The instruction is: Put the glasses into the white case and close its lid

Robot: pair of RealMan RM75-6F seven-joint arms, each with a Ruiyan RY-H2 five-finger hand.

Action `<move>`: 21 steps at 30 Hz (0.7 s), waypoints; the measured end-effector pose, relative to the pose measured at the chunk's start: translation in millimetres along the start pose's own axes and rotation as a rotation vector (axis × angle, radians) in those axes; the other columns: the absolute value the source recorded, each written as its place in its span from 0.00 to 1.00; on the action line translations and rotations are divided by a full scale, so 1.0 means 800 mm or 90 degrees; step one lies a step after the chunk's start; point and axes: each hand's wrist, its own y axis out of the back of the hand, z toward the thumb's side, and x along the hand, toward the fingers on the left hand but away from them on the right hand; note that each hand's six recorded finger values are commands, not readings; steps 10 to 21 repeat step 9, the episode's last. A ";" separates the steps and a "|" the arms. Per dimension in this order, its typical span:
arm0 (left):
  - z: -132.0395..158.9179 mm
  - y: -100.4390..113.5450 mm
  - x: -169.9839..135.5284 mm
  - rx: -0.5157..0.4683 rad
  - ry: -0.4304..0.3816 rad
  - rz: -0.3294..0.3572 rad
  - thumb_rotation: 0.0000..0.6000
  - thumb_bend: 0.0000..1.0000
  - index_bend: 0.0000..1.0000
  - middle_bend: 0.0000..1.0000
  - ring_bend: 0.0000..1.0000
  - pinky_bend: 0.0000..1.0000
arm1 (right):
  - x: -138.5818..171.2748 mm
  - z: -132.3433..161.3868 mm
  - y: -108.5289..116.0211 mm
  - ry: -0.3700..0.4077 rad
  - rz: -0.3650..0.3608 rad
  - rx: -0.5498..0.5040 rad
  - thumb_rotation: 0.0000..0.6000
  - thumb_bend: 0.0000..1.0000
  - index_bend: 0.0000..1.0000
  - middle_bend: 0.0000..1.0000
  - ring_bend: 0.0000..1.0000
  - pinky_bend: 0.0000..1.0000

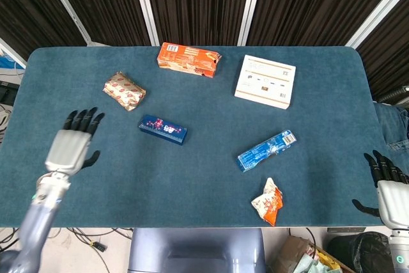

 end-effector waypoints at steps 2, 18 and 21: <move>-0.009 0.001 -0.017 -0.009 -0.002 0.004 1.00 0.29 0.05 0.00 0.00 0.04 | 0.000 0.001 0.000 0.007 -0.003 0.002 1.00 0.17 0.05 0.00 0.08 0.16; -0.022 -0.001 -0.073 -0.032 -0.029 0.022 1.00 0.29 0.05 0.01 0.00 0.04 | -0.001 0.003 0.004 0.019 -0.018 -0.001 1.00 0.17 0.05 0.00 0.08 0.16; -0.022 -0.001 -0.073 -0.032 -0.029 0.022 1.00 0.29 0.05 0.01 0.00 0.04 | -0.001 0.003 0.004 0.019 -0.018 -0.001 1.00 0.17 0.05 0.00 0.08 0.16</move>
